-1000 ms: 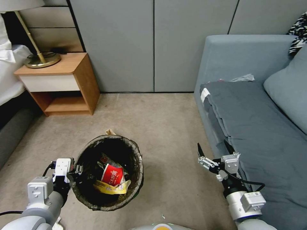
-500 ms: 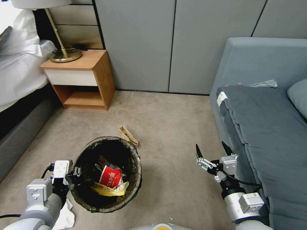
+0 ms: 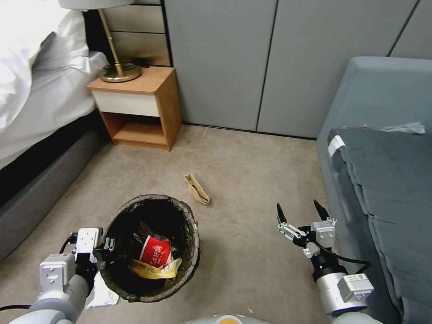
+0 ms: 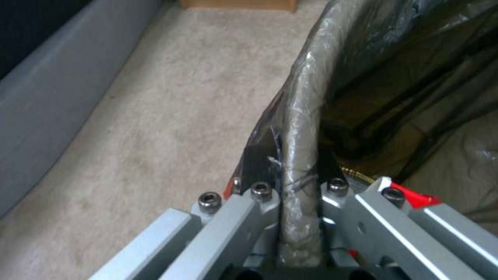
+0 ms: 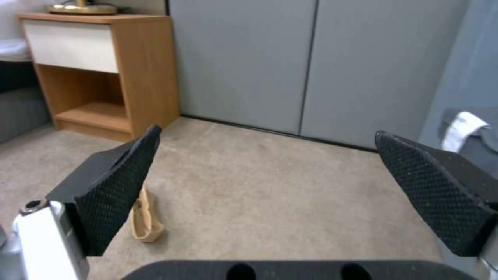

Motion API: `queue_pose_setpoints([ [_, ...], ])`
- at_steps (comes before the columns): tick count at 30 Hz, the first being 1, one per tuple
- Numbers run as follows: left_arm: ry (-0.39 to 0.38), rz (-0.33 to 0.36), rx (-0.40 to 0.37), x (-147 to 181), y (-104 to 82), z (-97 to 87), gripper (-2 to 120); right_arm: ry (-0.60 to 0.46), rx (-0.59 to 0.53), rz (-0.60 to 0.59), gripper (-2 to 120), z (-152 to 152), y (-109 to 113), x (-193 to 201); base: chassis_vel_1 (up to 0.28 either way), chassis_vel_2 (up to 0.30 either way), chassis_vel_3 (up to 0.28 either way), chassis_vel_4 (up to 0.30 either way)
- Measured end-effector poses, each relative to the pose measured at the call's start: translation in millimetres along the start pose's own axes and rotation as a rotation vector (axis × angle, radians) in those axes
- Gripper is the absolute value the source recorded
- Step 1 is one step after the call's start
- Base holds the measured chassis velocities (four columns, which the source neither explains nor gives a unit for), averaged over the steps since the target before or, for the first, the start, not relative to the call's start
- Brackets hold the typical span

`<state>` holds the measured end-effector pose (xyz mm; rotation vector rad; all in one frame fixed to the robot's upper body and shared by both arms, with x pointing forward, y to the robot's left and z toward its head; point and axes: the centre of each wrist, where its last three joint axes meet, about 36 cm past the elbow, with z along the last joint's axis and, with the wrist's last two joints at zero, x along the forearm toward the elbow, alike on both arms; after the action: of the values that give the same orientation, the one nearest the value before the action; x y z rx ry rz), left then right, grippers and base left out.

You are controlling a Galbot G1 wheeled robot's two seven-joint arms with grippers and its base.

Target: Pick up the trash bin, then pick up the garbage from the floor and place it into the trash bin.

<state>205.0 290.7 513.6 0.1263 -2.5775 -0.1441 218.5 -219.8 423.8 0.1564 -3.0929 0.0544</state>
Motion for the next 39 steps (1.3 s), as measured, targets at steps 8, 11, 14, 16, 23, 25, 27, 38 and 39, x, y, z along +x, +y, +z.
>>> queue_pose_setpoints([
  [8, -0.002, 0.000, 0.002, 0, -0.8, -0.2, 1, -0.003, 0.000, 0.000, 100, -1, 2, 2, 0.056, 0.059, 0.058, 0.056],
  [11, -0.004, 0.002, 0.002, -1, -1.7, -0.3, 1, -0.004, 0.002, -0.001, 100, -1, 2, 2, 0.070, 0.068, 0.070, 0.065],
  [14, -0.004, 0.002, 0.002, -1, -2.1, -0.3, 1, -0.004, 0.003, -0.001, 100, -1, 2, 2, 0.053, 0.062, 0.083, 0.063],
  [16, -0.004, 0.002, 0.002, -1, -1.9, -0.3, 1, -0.004, 0.003, -0.002, 100, -1, 2, 2, 0.040, 0.059, 0.068, 0.067],
  [23, -0.006, 0.001, 0.003, 0, -1.6, 0.0, 1, 0.000, 0.002, -0.010, 100, 0, 6, 3, 0.051, 0.062, 0.065, 0.068],
  [25, -0.008, 0.001, 0.003, 0, -1.7, 0.0, 1, 0.008, 0.002, -0.016, 100, 2, 7, 4, 0.072, 0.059, 0.063, 0.064],
  [27, -0.012, 0.001, 0.002, 0, -1.8, 0.0, 1, 0.012, 0.003, -0.020, 100, 3, 8, 4, 0.067, 0.050, 0.066, 0.061],
  [38, -0.015, 0.000, -0.003, 0, -1.6, 0.8, 1, 0.196, 0.020, -0.111, 100, 20, 19, -12, 0.000, 0.000, 0.000, 0.000],
  [39, -0.015, -0.001, -0.004, 0, -1.6, 0.9, 1, 0.212, 0.019, -0.122, 100, 22, 21, -16, 0.000, 0.000, 0.000, 0.000],
])
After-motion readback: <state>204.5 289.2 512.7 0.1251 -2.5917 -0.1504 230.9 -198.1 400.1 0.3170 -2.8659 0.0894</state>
